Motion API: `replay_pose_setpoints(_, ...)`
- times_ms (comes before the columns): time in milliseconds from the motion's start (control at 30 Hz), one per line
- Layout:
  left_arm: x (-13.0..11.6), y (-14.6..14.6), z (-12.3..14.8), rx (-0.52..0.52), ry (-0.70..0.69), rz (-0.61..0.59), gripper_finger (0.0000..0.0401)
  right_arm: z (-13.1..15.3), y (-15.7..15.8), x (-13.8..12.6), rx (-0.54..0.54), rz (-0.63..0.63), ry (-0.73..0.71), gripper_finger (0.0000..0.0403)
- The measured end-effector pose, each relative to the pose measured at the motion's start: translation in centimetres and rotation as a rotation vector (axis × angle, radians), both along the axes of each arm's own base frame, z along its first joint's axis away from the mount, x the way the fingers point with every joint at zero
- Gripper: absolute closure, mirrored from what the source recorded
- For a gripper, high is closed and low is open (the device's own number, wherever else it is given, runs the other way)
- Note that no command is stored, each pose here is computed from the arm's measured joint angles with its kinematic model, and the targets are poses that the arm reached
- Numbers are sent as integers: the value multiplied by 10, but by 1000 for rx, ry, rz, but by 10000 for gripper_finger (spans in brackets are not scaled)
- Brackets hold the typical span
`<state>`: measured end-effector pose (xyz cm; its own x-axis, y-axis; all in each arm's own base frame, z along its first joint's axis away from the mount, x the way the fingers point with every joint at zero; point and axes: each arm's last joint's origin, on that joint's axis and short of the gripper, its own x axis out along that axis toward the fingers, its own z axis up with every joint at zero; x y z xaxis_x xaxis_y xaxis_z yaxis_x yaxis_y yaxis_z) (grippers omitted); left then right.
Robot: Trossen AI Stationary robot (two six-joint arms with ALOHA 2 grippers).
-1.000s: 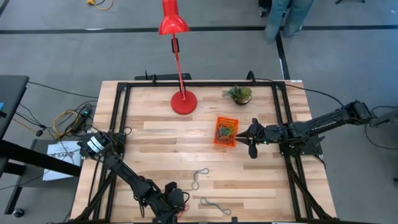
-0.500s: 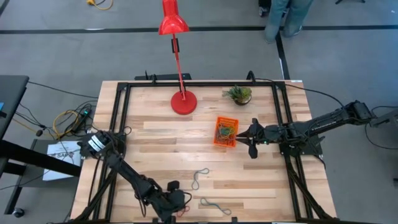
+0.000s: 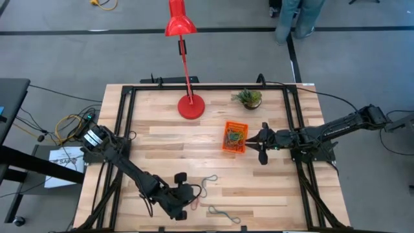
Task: Pick and place items into bin
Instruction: Put the red rubberband into the orange basket
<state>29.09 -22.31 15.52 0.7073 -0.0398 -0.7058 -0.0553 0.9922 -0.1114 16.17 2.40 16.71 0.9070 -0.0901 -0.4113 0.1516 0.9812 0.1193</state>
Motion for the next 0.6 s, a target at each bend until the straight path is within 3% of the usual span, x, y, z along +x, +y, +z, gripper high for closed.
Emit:
replay_pose_setpoints(133,1,2,1,67,-24,-10,401,0,0,0,13,-2,-3,326)
replay_pose_setpoints(300,9,15,3,207,-97,79,401,-1,7,2,94,69,-7,326)
replay_pose_setpoints(433,20,31,6,300,-137,155,401,3,15,12,31,145,-99,326)
replay_pose_setpoints(600,44,55,15,381,-218,158,401,-2,24,26,-29,200,-159,326)
